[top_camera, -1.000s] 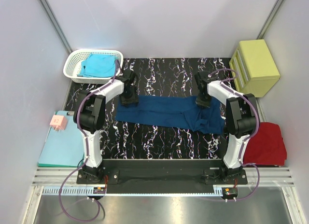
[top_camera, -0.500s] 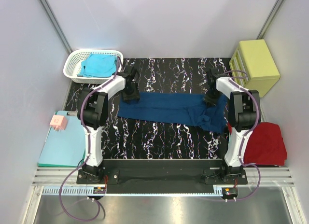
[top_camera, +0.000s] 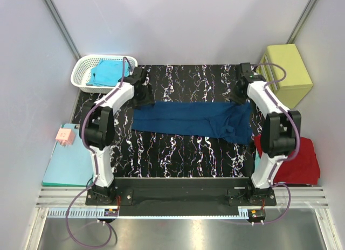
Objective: Fold and stack the t-shirts
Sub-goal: Fold the other side of the tshirt into a rectangle
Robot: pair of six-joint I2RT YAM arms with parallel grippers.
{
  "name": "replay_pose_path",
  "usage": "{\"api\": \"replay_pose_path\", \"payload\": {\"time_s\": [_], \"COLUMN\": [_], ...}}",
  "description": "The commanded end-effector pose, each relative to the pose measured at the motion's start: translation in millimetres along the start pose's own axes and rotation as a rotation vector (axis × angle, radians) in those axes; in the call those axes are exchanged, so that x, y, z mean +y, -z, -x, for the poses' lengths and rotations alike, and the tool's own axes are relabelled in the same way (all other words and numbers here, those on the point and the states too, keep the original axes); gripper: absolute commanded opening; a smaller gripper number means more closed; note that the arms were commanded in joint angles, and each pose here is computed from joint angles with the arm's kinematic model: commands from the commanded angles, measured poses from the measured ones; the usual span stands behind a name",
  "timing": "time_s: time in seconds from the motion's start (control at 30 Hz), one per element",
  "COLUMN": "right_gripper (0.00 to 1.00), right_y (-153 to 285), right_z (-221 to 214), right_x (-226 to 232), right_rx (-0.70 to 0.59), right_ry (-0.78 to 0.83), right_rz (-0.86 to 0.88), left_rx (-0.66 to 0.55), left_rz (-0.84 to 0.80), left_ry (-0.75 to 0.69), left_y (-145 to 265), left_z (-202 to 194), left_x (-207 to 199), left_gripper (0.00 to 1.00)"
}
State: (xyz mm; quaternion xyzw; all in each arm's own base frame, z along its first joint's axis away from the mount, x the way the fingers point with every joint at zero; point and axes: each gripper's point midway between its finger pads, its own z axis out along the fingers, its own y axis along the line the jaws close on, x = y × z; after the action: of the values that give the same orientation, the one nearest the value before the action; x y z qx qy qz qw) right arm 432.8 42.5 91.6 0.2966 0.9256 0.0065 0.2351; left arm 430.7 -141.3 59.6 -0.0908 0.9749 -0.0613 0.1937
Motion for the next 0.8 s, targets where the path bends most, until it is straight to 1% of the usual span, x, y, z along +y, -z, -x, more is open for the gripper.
{"api": "replay_pose_path", "payload": {"time_s": [0.0,0.1,0.17,0.23,0.33,0.5,0.77], "right_gripper": [0.29,0.29,0.27,0.26,0.26,0.25,0.23], "right_y": [60.7,58.2,45.9,35.6,25.0,9.6,-5.2], "right_z": [23.4,7.4,-12.7,-32.5,-51.1,-67.5,-80.7], "right_x": [9.4,-5.5,-20.2,-31.4,-42.8,-53.1,-60.6], "right_rx": [-0.148,-0.128,-0.082,-0.032,0.0,0.042,0.086], "right_ry": [0.009,0.02,0.033,0.04,0.037,0.046,0.041], "right_rz": [0.08,0.047,0.007,-0.017,-0.039,-0.077,-0.116], "left_rx": [-0.12,-0.065,-0.027,-0.013,0.018,0.046,0.077], "left_rz": [-0.092,-0.117,-0.117,-0.115,-0.114,-0.105,-0.074], "left_ry": [-0.025,-0.046,-0.066,-0.078,-0.099,-0.106,-0.114], "left_y": [33.5,18.7,6.4,-0.4,-9.7,-19.9,-32.1], "left_z": [23.1,4.9,-9.6,-15.8,-27.0,-36.0,-46.1], "left_x": [-21.5,-30.6,-36.1,-39.4,-44.4,-44.1,-36.0], "left_gripper": [0.7,0.67,0.66,0.64,0.63,0.63,0.61]}}
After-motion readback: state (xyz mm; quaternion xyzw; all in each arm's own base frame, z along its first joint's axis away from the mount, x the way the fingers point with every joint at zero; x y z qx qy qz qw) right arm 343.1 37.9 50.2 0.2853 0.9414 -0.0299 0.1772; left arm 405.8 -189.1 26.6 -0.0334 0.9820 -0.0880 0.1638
